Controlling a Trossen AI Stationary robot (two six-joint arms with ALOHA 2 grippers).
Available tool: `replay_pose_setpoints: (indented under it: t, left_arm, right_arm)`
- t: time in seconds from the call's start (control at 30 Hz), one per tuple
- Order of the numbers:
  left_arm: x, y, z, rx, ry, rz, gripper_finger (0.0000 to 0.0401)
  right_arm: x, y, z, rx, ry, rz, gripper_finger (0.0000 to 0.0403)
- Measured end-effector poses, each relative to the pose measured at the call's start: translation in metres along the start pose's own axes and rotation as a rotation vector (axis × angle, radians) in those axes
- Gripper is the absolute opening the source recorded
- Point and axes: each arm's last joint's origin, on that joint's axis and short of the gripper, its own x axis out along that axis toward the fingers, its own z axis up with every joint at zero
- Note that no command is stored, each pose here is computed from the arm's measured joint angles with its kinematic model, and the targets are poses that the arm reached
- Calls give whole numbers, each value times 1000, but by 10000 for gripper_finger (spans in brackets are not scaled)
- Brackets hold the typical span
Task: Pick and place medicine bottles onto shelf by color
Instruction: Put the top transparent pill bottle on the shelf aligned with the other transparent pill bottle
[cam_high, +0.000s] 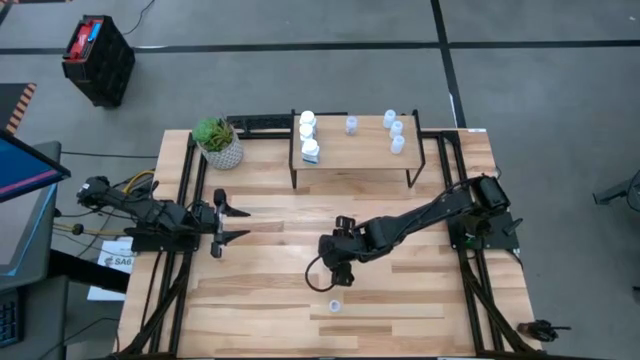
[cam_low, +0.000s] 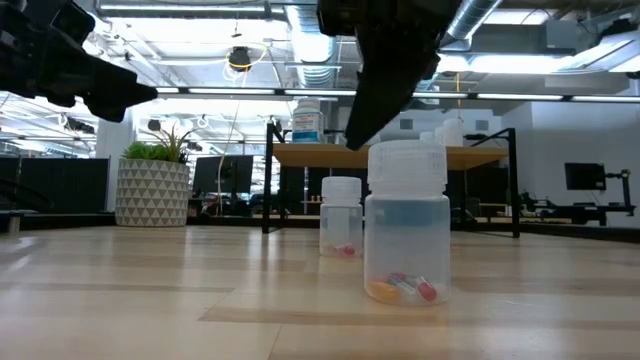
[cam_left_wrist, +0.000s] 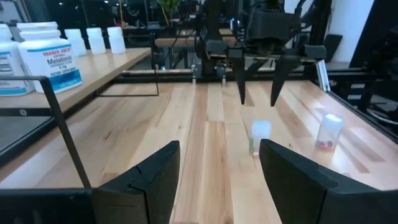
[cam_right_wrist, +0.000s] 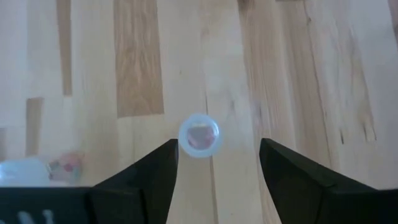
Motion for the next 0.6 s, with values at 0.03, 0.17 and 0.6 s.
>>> replay_pose_setpoints:
  t: [0.03, 0.17, 0.6]
  left_arm:
    - [0, 0, 0, 0, 0, 0, 210]
    - [0, 0, 0, 1, 1, 2, 210]
    - [0, 0, 0, 1, 1, 3, 210]
  right_arm:
    - [0, 1, 0, -1, -4, 2, 250]
    - [10, 4, -2, -9, 8, -12, 250]
    - [28, 5, -5, -14, 32, -38, 250]
